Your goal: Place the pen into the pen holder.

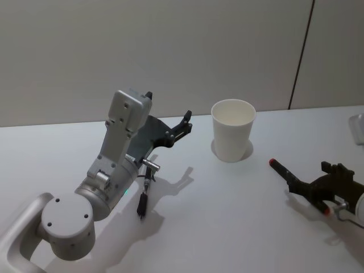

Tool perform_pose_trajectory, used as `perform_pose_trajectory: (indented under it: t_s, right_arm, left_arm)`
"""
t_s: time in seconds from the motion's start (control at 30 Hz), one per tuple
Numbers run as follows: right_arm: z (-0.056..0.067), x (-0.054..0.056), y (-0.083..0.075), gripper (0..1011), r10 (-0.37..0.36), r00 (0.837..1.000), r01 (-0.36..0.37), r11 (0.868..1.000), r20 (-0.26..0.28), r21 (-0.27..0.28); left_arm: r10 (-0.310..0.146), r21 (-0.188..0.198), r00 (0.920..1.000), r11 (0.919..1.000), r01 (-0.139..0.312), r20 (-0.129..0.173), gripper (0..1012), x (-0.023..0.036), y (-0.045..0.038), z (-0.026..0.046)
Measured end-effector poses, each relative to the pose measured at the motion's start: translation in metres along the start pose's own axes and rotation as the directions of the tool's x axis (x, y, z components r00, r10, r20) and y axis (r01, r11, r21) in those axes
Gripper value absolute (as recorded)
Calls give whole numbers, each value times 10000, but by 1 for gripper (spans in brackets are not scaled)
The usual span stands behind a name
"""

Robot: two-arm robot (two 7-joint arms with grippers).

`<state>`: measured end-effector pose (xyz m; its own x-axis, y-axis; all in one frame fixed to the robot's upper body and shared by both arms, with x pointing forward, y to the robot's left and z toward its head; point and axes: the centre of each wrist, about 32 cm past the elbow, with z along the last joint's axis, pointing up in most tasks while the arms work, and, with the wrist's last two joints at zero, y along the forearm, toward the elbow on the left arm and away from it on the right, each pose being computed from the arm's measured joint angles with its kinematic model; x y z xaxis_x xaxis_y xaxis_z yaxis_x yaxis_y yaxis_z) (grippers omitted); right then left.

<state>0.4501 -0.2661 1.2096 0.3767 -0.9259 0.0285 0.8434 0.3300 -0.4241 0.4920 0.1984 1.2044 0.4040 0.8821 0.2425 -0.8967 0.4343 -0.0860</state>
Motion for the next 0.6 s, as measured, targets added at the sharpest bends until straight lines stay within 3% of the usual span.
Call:
perform_pose_trajectory:
  t_s: [0.6]
  right_arm:
    - [-23,-80,59,1001,-154,9998,156,9998,129,-81]
  left_arm:
    - [0,1,10000,10000,0,0,1001,0,0,0]
